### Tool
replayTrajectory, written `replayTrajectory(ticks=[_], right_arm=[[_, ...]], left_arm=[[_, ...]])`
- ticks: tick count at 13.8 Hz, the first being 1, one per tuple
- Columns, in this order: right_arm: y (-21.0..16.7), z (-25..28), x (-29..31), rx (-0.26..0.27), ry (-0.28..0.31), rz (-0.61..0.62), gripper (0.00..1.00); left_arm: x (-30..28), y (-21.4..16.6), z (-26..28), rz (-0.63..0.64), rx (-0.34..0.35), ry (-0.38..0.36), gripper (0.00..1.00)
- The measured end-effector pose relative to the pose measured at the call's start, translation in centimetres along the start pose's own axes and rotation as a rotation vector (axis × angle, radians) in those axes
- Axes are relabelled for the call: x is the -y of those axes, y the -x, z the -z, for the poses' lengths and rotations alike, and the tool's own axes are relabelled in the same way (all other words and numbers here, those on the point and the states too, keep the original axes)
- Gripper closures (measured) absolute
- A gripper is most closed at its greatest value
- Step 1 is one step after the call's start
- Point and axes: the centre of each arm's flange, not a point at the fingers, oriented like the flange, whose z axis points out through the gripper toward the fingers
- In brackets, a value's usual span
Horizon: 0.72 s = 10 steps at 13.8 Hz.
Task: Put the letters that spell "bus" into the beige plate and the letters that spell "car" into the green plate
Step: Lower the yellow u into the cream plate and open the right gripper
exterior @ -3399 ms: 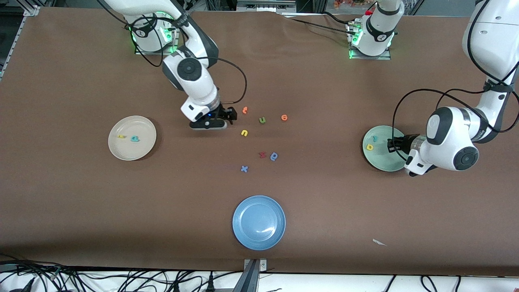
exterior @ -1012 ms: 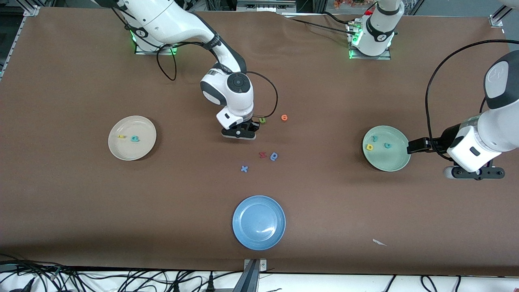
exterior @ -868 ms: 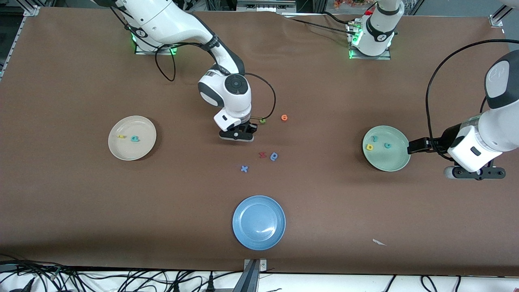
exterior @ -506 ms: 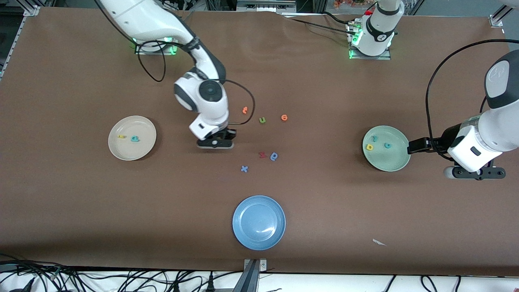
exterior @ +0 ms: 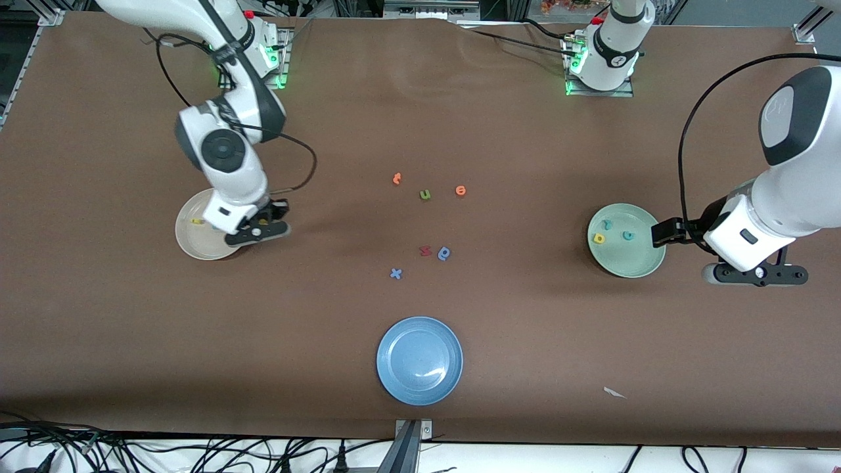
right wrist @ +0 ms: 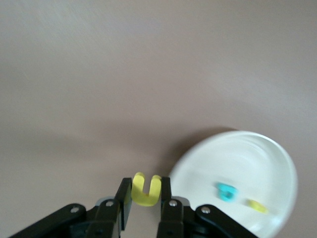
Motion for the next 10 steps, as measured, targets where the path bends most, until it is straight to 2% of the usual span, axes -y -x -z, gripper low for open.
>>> replayTrajectory(ticks=[5, 8, 9, 10], right_arm=[[5.7, -1.4, -7.3, 0.068, -0.035, 0.08, 0.72], [8.2, -3.0, -9.8, 0.097, -0.102, 0.065, 0.72], [8.5, -3.1, -10.1, 0.099, -0.114, 0.056, 0.67], [8.7, -3.0, -10.1, 0.096, -0.124, 0.044, 0.57]], left_arm=[[0.3, 0.2, 0.4, -0.053, -0.005, -0.01, 0.0], [-0.1, 0.8, 0.6, -0.059, -0.004, -0.027, 0.0], [-0.3, 1.1, 0.7, -0.058, -0.008, -0.04, 0.0], [-0.3, 1.4, 0.8, -0.055, -0.012, -0.05, 0.0]])
